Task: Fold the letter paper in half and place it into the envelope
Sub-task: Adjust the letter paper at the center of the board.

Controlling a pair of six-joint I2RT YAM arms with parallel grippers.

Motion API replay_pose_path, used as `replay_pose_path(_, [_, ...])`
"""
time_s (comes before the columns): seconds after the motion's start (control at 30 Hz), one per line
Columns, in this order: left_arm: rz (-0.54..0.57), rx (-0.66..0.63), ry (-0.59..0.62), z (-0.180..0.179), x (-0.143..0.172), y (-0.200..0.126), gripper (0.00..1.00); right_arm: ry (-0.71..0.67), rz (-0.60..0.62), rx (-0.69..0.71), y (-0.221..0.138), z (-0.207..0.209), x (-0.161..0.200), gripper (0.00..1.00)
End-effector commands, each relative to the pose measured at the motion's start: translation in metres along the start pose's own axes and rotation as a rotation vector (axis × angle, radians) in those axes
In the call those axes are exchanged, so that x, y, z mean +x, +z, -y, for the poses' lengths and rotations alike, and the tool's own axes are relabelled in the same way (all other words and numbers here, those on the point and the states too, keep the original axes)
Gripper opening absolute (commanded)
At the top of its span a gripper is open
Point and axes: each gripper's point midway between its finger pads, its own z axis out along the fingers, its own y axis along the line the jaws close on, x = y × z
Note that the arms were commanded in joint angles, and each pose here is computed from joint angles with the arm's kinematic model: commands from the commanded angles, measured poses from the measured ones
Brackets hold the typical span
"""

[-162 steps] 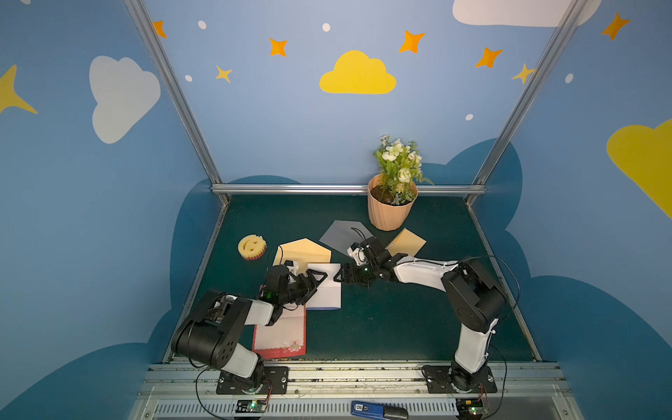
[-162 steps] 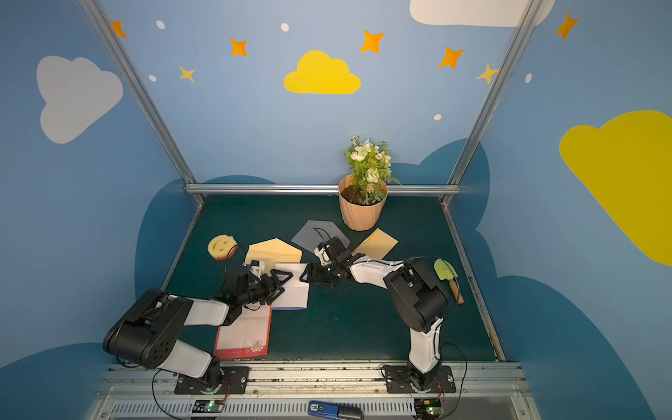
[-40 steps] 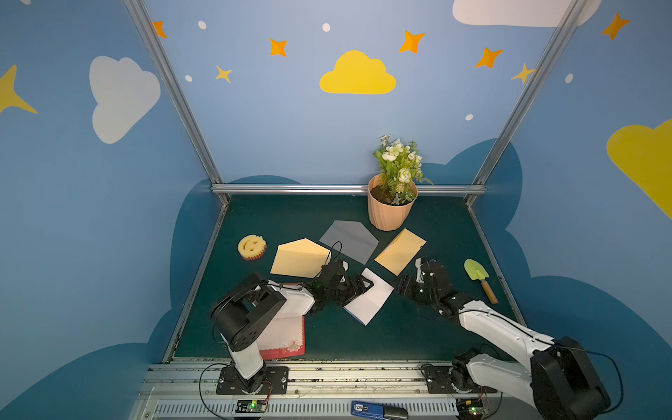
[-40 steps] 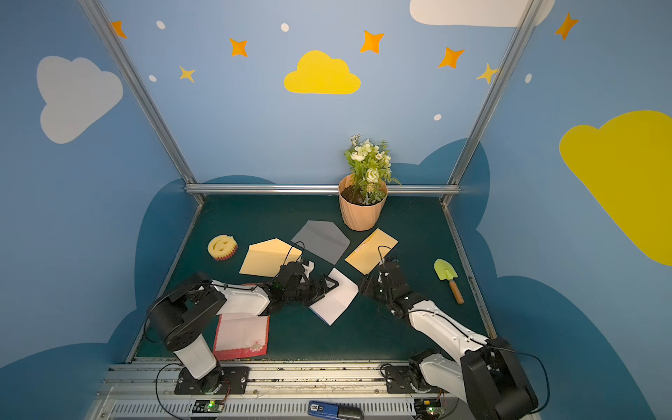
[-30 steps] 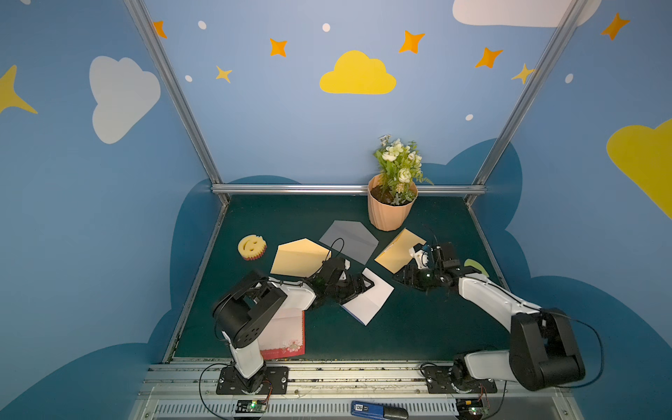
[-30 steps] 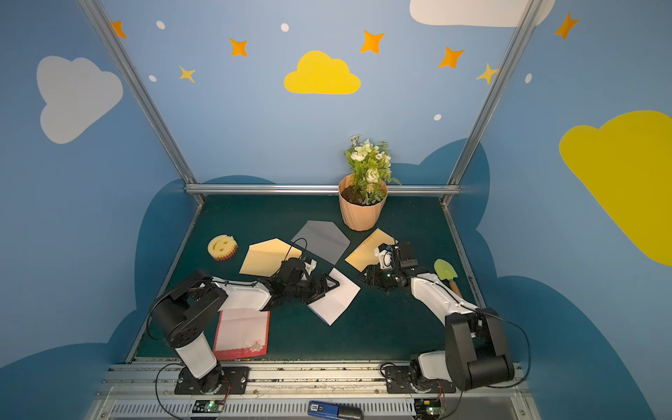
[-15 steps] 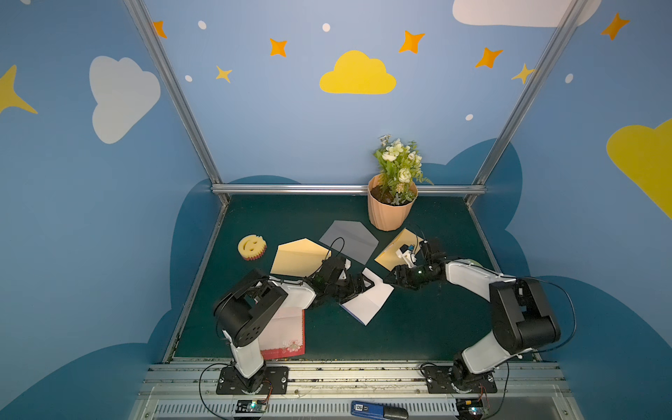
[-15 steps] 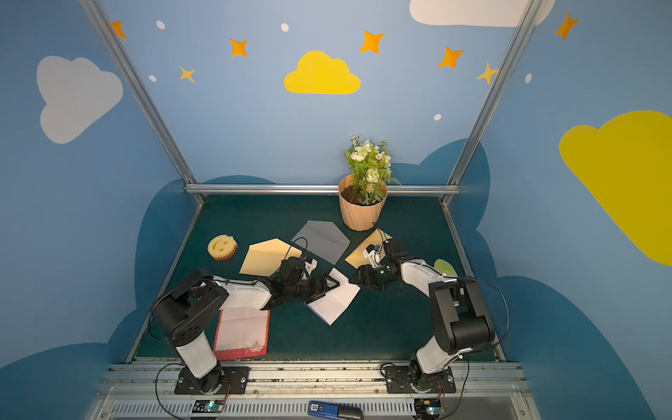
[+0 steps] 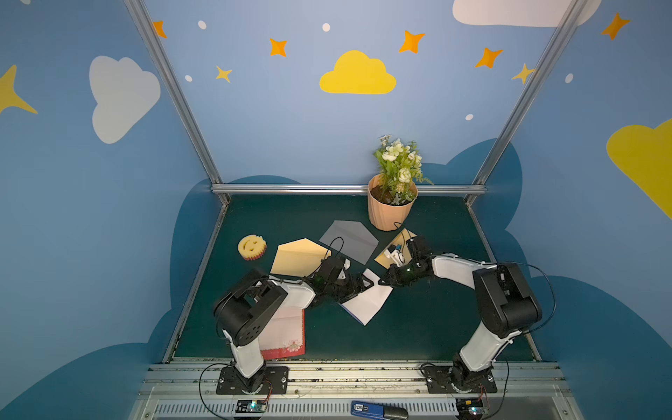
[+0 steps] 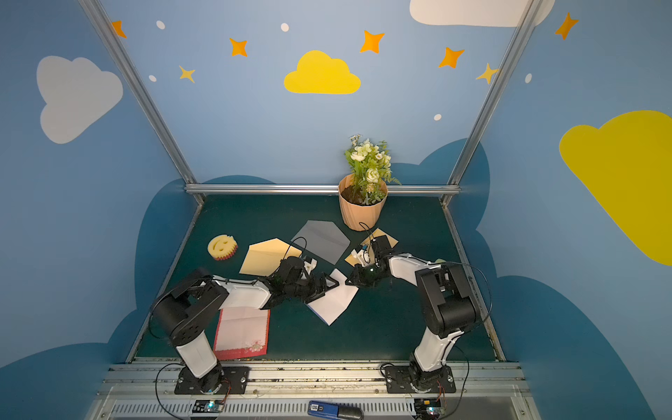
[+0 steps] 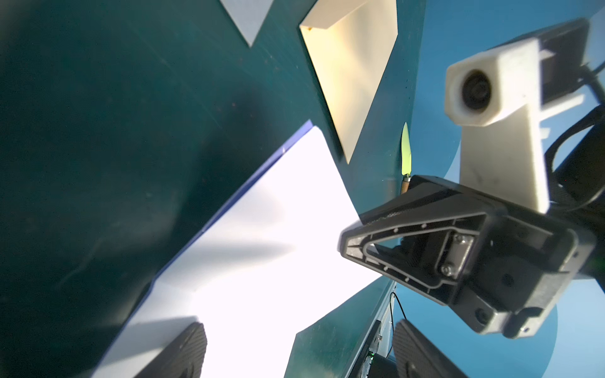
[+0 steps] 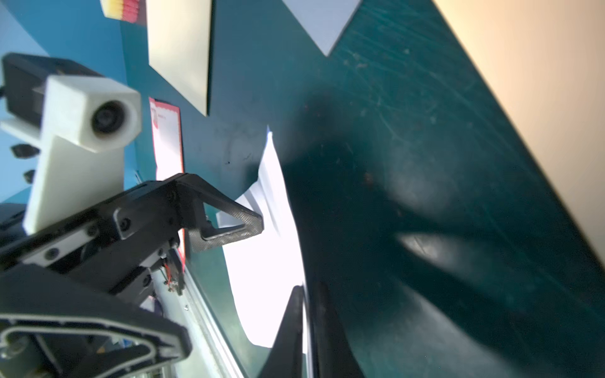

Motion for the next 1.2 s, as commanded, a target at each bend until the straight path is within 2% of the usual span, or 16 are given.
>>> replay_pose_path(0.0, [0.029,-0.028,0.033,0.006,-0.01,-0.017,0.91,0.012,0.075,0.052,-0.015,-0.002,-0.004,0.0])
replay_pose_path(0.17, [0.09,-0.047,0.153,0.036,-0.026,-0.045,0.92,0.088,0.225,0.155,-0.035,0.01,0.001,0.0])
replay_pose_path(0.27, [0.107,-0.073,0.203,0.04,-0.03,-0.051,0.92,0.132,0.296,0.215,-0.041,0.017,0.008,0.0])
replay_pose_path(0.4, [0.115,-0.075,0.21,0.039,-0.029,-0.048,0.92,0.189,0.365,0.292,-0.045,0.029,0.026,0.0])
replay_pose_path(0.6, [0.107,-0.069,0.198,0.037,-0.02,-0.032,0.92,0.282,0.496,0.335,-0.057,0.042,0.04,0.0])
replay_pose_path(1.03, [0.049,-0.08,0.123,0.012,-0.006,0.006,0.92,0.254,0.434,0.302,-0.041,0.03,0.046,0.0])
replay_pose_path(1.1, [0.038,-0.088,0.112,0.006,-0.004,0.01,0.91,0.231,0.42,0.291,-0.042,0.024,0.045,0.04])
replay_pose_path(1.17, [0.028,-0.092,0.101,0.002,-0.002,0.014,0.91,0.202,0.408,0.28,-0.044,0.017,0.043,0.17])
